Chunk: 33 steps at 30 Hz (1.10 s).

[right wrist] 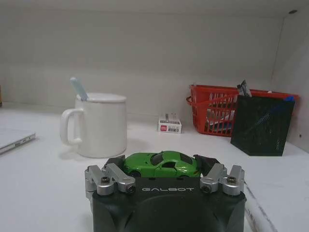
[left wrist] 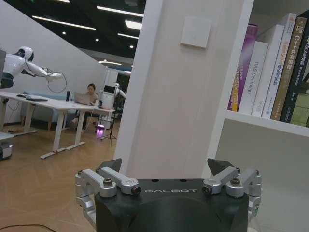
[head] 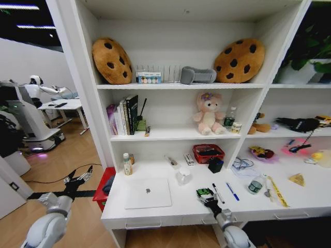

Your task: Organize the objects on the table.

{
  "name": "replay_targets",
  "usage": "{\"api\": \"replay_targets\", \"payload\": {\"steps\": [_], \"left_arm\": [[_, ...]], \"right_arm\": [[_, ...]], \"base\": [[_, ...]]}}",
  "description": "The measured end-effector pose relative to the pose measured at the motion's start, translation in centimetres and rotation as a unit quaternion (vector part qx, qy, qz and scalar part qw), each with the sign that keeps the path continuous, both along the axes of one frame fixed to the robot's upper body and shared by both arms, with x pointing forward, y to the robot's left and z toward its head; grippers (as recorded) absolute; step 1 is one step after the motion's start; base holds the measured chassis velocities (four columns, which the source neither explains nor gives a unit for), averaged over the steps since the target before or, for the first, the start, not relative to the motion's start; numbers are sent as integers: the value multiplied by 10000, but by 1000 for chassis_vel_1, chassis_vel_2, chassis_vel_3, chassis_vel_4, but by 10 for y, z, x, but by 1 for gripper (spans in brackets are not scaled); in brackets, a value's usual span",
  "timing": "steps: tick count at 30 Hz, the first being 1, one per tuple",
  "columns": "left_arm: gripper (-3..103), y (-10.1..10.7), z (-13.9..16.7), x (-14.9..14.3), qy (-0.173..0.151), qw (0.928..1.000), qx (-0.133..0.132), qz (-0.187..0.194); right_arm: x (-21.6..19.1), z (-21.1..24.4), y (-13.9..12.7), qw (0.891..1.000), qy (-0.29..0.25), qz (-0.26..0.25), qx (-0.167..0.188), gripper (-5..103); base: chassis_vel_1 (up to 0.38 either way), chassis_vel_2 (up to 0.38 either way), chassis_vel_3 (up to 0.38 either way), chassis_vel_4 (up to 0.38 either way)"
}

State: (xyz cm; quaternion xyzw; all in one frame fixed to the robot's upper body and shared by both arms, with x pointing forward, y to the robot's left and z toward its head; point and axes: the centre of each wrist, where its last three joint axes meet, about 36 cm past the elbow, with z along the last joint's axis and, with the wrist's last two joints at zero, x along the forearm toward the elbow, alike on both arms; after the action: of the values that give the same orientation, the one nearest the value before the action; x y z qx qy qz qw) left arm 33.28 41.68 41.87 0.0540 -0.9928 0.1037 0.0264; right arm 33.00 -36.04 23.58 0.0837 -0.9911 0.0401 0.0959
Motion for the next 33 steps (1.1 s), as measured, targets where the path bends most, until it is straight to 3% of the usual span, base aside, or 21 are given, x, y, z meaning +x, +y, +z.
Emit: {"api": "replay_targets", "payload": {"steps": [5,17,19,33], "left_arm": [[100,0,0,0,-8,10000,-5,8],[100,-4,1,-1,-24,10000,-26,5],[100,-5,2,-1,-27,10000,-32,8],[100,-6,3,-2,-19,10000,-28,15]], "right_arm": [[-3,22,0,9997,-235,47,30,81],[0,133,20,9922,-1142,376,337,81],[6,161,28,9894,-1299,465,445,81],[58,227,36,9812,-1687,572,749,81]], "base": [[0,0,0,0],[0,0,0,0],[0,0,0,0],[0,0,0,0]]}}
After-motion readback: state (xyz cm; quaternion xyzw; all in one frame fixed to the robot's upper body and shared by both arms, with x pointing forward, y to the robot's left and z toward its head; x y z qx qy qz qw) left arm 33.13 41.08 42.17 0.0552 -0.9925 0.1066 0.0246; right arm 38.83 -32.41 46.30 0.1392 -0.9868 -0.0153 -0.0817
